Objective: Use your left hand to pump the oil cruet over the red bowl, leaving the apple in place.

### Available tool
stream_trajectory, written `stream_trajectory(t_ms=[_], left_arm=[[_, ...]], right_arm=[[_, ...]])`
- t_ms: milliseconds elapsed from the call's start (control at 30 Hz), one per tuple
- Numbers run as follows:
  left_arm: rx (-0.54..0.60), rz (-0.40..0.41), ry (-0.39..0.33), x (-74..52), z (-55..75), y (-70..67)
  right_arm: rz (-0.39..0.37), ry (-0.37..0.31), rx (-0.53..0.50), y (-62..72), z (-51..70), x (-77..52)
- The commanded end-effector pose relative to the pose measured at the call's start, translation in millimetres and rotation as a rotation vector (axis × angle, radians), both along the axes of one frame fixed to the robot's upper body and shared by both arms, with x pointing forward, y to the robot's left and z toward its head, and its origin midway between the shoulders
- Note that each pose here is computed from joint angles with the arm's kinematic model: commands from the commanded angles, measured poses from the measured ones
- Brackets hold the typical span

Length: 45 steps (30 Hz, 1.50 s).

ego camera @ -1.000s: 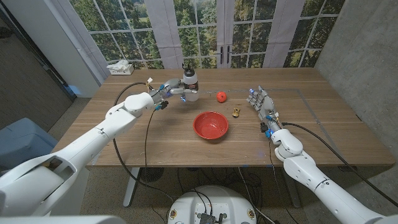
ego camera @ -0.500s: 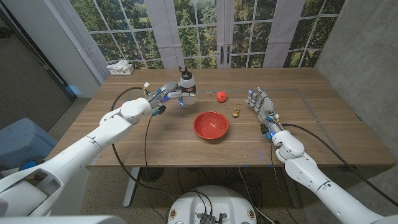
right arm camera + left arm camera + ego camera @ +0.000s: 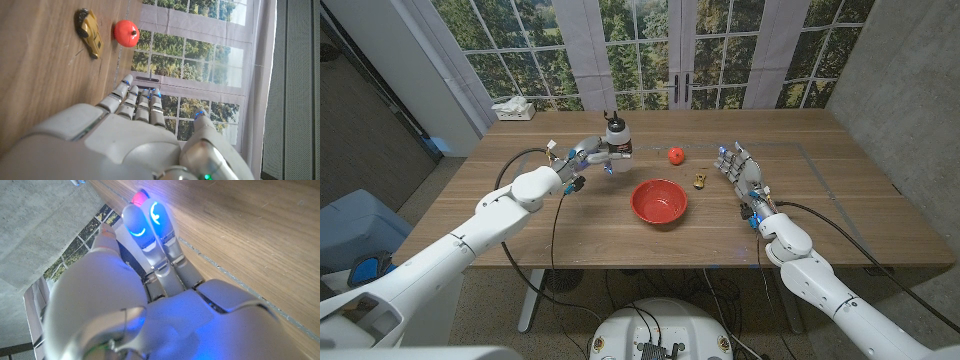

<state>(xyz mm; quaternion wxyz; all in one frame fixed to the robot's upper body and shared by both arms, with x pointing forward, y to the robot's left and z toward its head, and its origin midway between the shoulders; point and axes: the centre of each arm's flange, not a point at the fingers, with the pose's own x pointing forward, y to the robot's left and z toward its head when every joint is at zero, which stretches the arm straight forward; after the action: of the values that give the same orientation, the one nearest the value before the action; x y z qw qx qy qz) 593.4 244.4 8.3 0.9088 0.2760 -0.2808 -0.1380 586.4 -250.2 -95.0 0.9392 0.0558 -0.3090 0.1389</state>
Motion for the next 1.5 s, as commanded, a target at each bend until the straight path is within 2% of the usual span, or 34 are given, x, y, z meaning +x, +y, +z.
stream_trajectory(t_ms=[33, 333, 733, 900, 1167, 1500], left_arm=[[-0.052, 0.061, -0.011, -14.0, -12.0, 0.8], [-0.093, 0.114, -0.022, -20.3, -19.2, 3.9], [-0.131, 0.242, -0.052, -27.1, -23.2, 2.0], [-0.111, 0.283, -0.070, -29.6, -20.5, -1.4], [-0.074, 0.306, -0.080, -29.5, -14.1, -4.5], [0.037, 0.397, -0.151, -37.2, -3.2, -15.4]], right_arm=[[0.006, -0.009, -0.005, -1.0, -2.9, -7.7], [0.009, -0.014, -0.009, 0.1, -2.6, -9.7], [0.013, -0.021, -0.014, 0.6, 1.5, -6.8], [0.014, -0.026, -0.015, 0.4, 2.5, -5.1], [0.012, -0.028, 0.002, -0.4, 0.7, -3.3], [0.011, -0.028, 0.018, -1.0, -4.4, -1.2]])
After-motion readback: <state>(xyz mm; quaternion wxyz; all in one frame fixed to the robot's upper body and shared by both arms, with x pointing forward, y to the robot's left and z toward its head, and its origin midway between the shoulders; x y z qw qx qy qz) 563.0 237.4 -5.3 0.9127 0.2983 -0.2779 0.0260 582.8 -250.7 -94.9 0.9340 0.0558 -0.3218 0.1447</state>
